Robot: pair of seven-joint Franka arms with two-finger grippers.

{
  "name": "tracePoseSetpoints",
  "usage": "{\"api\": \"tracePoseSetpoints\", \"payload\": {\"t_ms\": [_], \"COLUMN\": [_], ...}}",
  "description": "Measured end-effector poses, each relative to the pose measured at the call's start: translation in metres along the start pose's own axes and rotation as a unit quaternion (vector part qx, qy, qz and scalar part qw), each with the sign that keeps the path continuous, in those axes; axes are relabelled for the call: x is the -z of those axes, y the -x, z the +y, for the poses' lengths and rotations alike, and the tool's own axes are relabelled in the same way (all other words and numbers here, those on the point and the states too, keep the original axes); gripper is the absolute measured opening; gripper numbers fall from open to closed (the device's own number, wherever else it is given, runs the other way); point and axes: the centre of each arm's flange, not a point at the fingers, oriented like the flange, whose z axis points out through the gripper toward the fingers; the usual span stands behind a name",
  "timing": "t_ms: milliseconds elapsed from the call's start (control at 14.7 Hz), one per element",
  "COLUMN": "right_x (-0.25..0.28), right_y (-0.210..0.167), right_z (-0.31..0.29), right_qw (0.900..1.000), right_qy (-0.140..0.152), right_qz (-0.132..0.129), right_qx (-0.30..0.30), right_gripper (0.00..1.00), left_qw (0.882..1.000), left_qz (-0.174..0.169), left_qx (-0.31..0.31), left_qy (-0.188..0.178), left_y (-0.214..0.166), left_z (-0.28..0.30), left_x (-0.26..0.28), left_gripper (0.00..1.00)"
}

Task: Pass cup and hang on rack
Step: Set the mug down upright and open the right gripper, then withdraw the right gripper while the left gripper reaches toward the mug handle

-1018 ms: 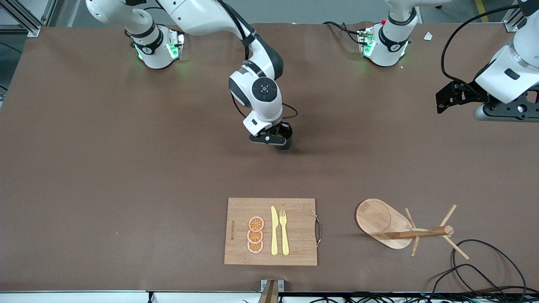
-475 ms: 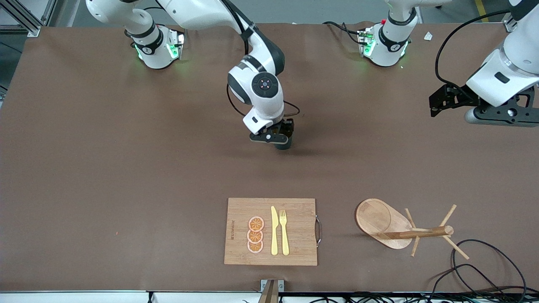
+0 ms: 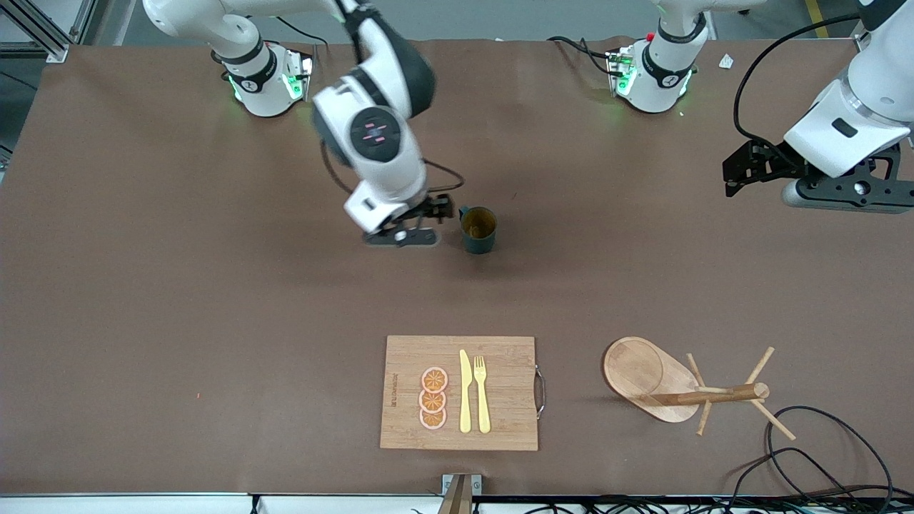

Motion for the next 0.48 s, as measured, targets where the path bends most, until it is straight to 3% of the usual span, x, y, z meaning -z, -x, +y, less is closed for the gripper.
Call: {"api": "tracePoseSetpoints", "payload": {"t_ms": [272,475], "right_x": [0.068,0.099], "right_y": [-0.049,-0.055], "right_z": [0.161,0.245], "right_qw": [1.0,1.0], "right_qy": [-0.007,0.021], "right_qz": [-0.008,-0.002], "right_qx": [0.015,-0.012], "right_gripper": [1.0,1.0], "left_qw": [1.0,1.0], "left_qz": [0.002,-0.01], "left_qx": [-0.028,0.014], "left_qy": [0.004,-0.001], "left_y": [0.009,0.023], "left_z": [0.067,0.148], "left_x": [0.003,-0.011], "left_gripper": [1.0,1.0]}}
